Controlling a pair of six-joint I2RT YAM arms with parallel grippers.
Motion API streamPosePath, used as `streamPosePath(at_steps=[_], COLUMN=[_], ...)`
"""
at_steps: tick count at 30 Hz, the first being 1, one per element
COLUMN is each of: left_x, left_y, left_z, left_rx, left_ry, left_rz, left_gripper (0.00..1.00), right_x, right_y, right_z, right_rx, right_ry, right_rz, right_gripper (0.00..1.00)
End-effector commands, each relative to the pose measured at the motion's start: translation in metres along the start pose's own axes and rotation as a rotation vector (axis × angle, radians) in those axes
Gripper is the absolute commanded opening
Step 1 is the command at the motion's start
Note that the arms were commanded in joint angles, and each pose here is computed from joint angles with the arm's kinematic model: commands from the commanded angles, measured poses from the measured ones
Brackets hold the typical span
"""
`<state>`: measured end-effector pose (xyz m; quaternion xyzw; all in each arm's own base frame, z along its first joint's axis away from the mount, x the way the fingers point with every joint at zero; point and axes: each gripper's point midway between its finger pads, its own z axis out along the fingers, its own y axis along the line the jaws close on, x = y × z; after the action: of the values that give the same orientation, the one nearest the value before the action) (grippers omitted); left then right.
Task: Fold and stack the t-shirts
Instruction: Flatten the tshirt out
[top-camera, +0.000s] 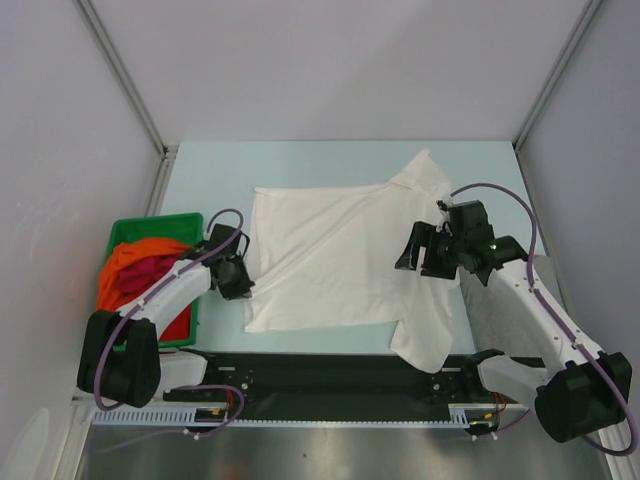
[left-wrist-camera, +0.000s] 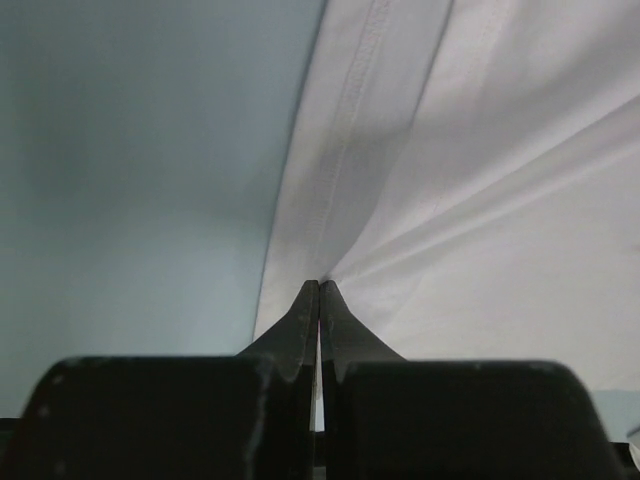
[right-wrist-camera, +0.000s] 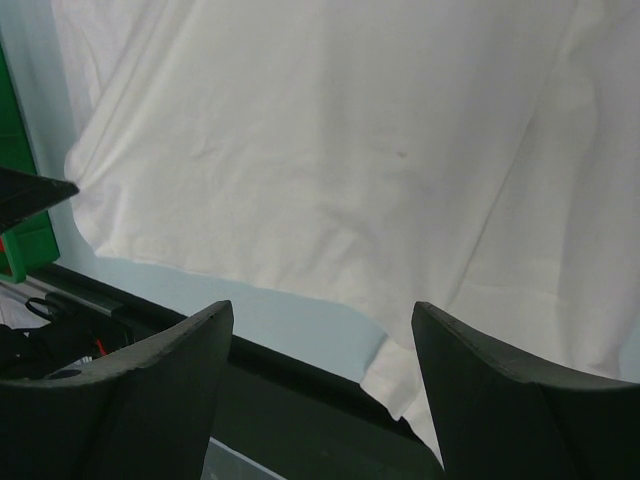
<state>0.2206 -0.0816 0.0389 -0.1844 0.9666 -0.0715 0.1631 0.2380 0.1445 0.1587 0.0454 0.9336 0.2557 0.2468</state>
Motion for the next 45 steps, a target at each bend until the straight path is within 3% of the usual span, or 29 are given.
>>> streamPosePath(at_steps=[1,19,22,23,24,27,32,35,38,45], left_x=[-0.013,-0.044,-0.042,-0.044,-0.041,-0.036,0.008,0.032,0.038,0.057], left_y=[0.006,0.023,0.034,0.038,0.041,0.039,0.026,0.02,0.024,0.029], left_z=[-0.005,0.016,0.016,0.014,0.01,-0.007,-0.034,-0.038,-0.034,-0.024], left_rx=[-0.047,-0.231,-0.297,-0.324,-0.345,-0.319,-0.128,-0.019,0.013,0.013], left_ry=[-0.063,-0.079,-0.067,-0.078,-0.069,-0.079,-0.049,-0.041,-0.075,-0.038], left_rz=[-0.017,0.061,0.049,0.041,0.025,-0.031,-0.192,-0.348,-0.396,-0.52], left_gripper=[0.0,0.0,0.16,0.25,0.27,0.46,0.47,0.52,0.59,0.56], right_x=[0.0,0.02,0.023,0.024,0.024,0.026,0.025,0.025,0.025,0.026], right_y=[0.002,-0.012,-0.015,-0.015,-0.017,-0.017,-0.013,-0.013,-0.013,-0.013], right_z=[-0.006,-0.003,-0.001,-0.001,0.0,0.001,-0.002,-0.001,-0.001,-0.003], right_rx=[-0.018,0.002,0.003,0.002,0.004,-0.003,-0.022,-0.024,-0.027,-0.025], right_ry=[-0.023,0.027,0.037,0.039,0.041,0.049,0.044,0.05,0.051,0.049], right_rz=[-0.03,-0.048,-0.043,-0.043,-0.039,-0.032,-0.012,0.002,0.006,0.013], right_gripper=[0.79,0.8,0.81,0.81,0.81,0.81,0.82,0.82,0.82,0.82])
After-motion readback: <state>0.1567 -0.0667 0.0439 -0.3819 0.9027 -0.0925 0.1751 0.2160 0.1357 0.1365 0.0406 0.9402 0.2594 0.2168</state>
